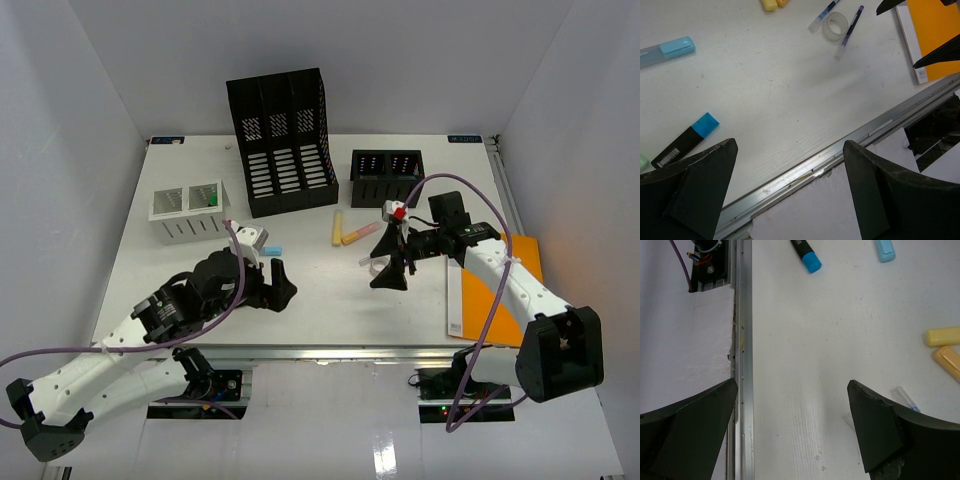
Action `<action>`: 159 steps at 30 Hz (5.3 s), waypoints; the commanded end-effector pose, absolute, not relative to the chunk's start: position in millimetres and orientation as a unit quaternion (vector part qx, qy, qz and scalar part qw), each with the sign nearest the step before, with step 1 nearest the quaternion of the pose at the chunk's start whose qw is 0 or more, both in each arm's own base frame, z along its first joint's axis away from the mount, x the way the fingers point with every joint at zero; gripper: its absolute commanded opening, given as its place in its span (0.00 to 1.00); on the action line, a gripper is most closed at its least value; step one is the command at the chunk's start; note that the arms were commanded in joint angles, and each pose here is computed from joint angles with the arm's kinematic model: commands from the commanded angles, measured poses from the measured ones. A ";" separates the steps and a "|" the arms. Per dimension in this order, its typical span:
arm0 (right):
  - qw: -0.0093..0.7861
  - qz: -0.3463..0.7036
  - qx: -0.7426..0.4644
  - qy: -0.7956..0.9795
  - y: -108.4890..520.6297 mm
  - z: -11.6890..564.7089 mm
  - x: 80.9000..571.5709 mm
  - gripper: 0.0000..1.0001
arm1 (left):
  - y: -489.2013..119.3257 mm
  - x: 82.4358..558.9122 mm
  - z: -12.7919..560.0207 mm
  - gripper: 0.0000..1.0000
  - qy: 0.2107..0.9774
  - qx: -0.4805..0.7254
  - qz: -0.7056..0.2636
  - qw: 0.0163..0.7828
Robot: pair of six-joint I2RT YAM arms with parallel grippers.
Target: Organize the desk
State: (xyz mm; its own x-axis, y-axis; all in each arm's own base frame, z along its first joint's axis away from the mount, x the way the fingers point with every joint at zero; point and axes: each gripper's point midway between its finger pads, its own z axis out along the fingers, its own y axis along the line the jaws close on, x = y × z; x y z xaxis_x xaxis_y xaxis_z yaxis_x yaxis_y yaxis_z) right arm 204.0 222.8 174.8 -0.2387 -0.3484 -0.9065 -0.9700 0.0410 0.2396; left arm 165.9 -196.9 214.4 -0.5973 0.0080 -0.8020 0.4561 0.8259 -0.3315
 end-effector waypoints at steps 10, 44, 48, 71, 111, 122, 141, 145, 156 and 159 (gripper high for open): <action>0.340 0.502 -0.493 0.625 209.1 154.9 200.6 0.98 | -195.3 171.5 194.8 0.98 0.867 0.145 -0.229 0.418; 0.354 0.505 -0.485 0.620 203.5 161.0 203.2 0.98 | -179.0 211.4 160.2 0.97 0.880 0.223 -0.090 0.409; 0.354 0.505 -0.484 0.620 203.4 161.1 203.2 0.98 | -179.4 214.3 164.3 0.96 0.872 0.244 -0.088 0.415; 0.361 0.513 -0.482 0.612 202.3 169.6 202.8 0.98 | -144.5 235.8 119.0 0.84 0.954 0.189 -0.013 0.233; 0.365 0.520 -0.474 0.610 199.4 173.4 203.6 0.98 | -140.5 228.4 37.3 0.80 0.957 0.280 0.027 0.070; 0.366 0.521 -0.473 0.608 199.0 174.7 203.2 0.98 | -138.8 234.3 31.8 0.80 0.955 0.285 0.041 0.069; 0.368 0.533 -0.465 0.604 197.6 178.2 201.6 0.98 | -134.9 232.8 28.8 0.77 0.952 0.292 0.043 0.079; 0.370 0.534 -0.467 0.600 197.7 180.3 200.7 0.97 | -135.8 233.1 25.1 0.77 0.952 0.292 0.042 0.078; 0.369 0.530 -0.467 0.603 197.1 178.6 202.0 0.98 | -136.4 233.8 22.2 0.76 0.952 0.293 0.040 0.081; 0.369 0.532 -0.467 0.603 197.4 179.2 202.0 0.98 | -137.3 236.6 21.7 0.76 0.952 0.293 0.042 0.083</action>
